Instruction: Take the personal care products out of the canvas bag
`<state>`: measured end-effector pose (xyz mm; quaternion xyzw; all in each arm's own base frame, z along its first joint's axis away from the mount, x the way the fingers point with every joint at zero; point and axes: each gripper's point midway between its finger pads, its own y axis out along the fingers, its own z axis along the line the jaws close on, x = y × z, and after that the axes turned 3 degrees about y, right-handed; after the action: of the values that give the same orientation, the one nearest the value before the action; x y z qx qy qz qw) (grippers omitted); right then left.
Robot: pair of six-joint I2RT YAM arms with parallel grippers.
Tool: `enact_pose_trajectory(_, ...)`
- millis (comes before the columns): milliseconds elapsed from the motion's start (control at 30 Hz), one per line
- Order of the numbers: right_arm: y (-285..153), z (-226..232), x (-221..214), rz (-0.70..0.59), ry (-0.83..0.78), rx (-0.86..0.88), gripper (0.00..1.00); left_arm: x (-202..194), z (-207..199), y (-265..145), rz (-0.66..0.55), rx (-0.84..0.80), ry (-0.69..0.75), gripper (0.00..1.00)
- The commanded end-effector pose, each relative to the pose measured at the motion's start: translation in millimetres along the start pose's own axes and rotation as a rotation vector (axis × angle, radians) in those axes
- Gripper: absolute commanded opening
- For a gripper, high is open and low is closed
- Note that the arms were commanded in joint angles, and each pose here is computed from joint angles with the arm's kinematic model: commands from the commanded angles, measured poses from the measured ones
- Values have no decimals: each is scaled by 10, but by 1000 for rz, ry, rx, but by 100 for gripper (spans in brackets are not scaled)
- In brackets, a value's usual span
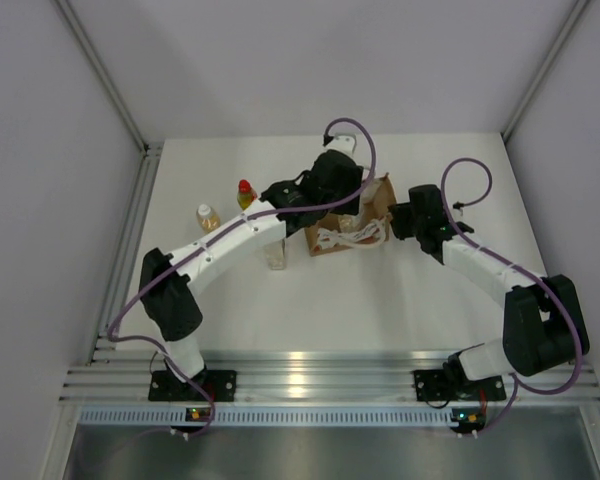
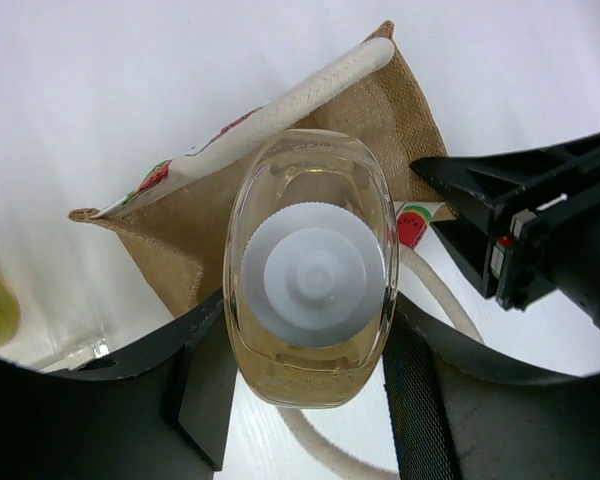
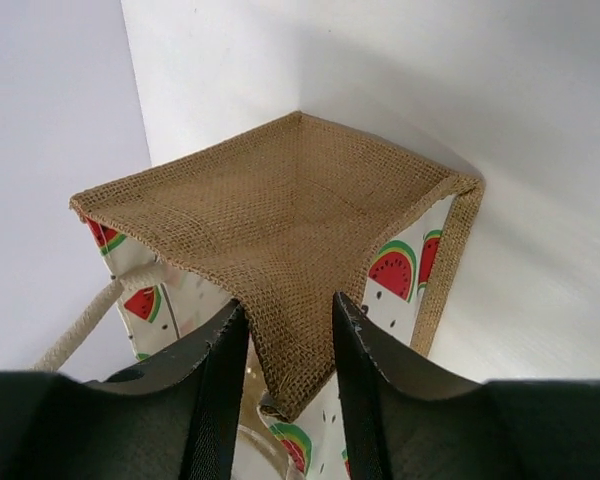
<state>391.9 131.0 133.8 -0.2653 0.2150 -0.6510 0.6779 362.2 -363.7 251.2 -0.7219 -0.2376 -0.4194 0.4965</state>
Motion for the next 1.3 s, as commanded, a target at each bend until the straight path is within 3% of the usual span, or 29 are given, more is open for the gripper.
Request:
enact_pose_trajectory(0,-18,120,86,-35,0,3,38,1105,-182,-884,-298,-145,-106,0)
enact_pose_trajectory(267,-74,227,54,-15,7,27,43,1394,-101,-1263,-366,-164,-103,0)
enact_pose_trajectory(333,-95,259,58,-15,9,36,54,1453,-77,-1288,-378,-168,-110,0)
enact_pose_trajectory(533,-202,412,65,-7,-3,80,74,1615,-37,-1564,-430,-189,-131,0)
enact_pose_trajectory(833,-516,874,8,49,-122,210,99,1673,243,-2187,-503,-167,-128,0)
enact_pose_trajectory(1000,-728,1005,53,42,-209,277,99,1460,403,-2386,-472,-151,-107,0)
enact_pose_trajectory(1267,-1082,865,382,-66,-422,353,100,741,654,-2411,-282,-104,-46,0)
